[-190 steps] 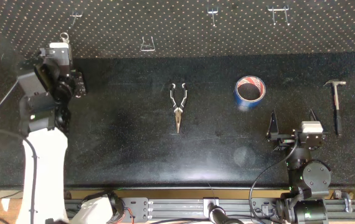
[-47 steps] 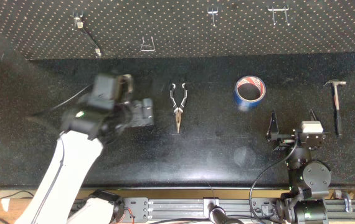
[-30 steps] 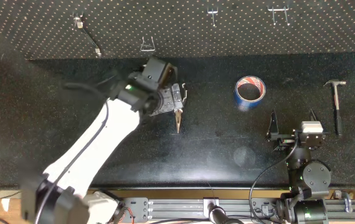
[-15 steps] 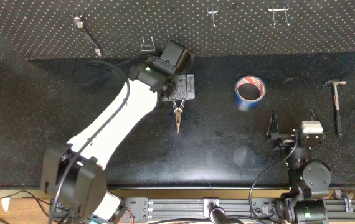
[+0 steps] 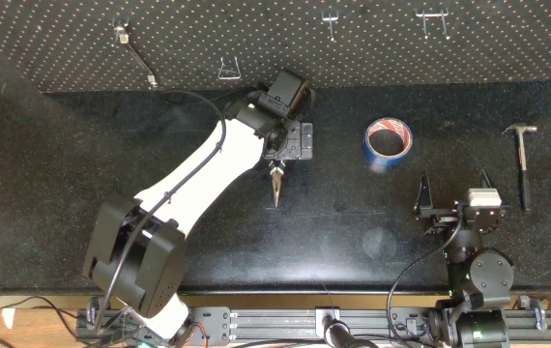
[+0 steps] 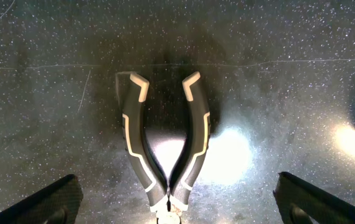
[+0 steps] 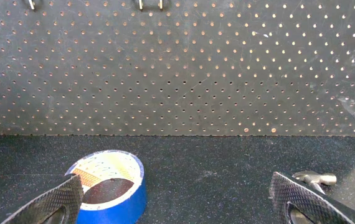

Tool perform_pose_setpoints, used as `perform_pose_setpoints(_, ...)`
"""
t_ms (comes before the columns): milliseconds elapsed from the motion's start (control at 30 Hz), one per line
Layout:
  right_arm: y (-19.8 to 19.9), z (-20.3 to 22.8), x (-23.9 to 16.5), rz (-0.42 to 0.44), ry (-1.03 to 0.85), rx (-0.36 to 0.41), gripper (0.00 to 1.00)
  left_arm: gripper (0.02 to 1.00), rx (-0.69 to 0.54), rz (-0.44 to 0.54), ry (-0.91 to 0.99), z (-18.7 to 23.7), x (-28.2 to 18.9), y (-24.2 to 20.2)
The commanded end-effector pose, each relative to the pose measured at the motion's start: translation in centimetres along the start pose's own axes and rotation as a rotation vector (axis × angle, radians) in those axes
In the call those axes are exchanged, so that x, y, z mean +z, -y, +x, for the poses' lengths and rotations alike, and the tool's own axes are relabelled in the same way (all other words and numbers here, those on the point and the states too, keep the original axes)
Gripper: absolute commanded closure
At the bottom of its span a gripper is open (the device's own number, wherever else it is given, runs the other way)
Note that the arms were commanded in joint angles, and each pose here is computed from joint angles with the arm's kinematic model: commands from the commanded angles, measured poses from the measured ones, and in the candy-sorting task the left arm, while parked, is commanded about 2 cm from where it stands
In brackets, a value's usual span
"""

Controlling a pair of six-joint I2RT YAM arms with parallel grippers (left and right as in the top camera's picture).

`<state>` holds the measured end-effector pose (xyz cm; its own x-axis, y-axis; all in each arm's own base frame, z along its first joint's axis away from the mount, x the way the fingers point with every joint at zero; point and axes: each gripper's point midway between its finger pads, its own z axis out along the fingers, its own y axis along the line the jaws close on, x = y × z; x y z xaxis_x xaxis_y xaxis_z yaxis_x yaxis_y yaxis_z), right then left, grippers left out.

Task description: Place Tools Onto Pegboard

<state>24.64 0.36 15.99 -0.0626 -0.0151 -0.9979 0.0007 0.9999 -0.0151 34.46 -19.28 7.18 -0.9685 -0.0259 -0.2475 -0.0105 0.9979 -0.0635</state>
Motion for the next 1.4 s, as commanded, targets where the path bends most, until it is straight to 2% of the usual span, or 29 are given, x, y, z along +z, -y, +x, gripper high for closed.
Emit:
perform_pose_setpoints(33,0.4,0.1,0.0,0.018,-0.003,-0.014,0.023,0.023,-0.025,-0.036,0.001,-1.0,0.9,-1.4)
perform_pose_setpoints(233,0.4,0.1,0.0,0.018,-0.003,-0.014,0.023,0.023,-0.052,-0.038,0.011,-1.8,1.0,-2.4)
perform_pose_setpoints(333,0.4,0.1,0.0,0.018,-0.003,-0.014,0.023,0.023,0.012,0.002,0.004,-1.7,1.1,-1.6)
perform_pose_setpoints(533,0.4,0.1,0.0,0.018,-0.003,-0.014,0.023,0.023,0.068,-0.033,-0.066,0.0,2.7,-1.4)
perform_pose_setpoints(833,0.4,0.1,0.0,0.018,-0.003,-0.014,0.023,0.023,-0.08,-0.022,-0.02,-1.0,3.1,-0.7)
perform_pose_setpoints(1400,0.4,0.1,0.0,0.018,-0.003,-0.014,0.023,0.023,-0.077,-0.039,-0.054,-0.3,4.5,-0.9)
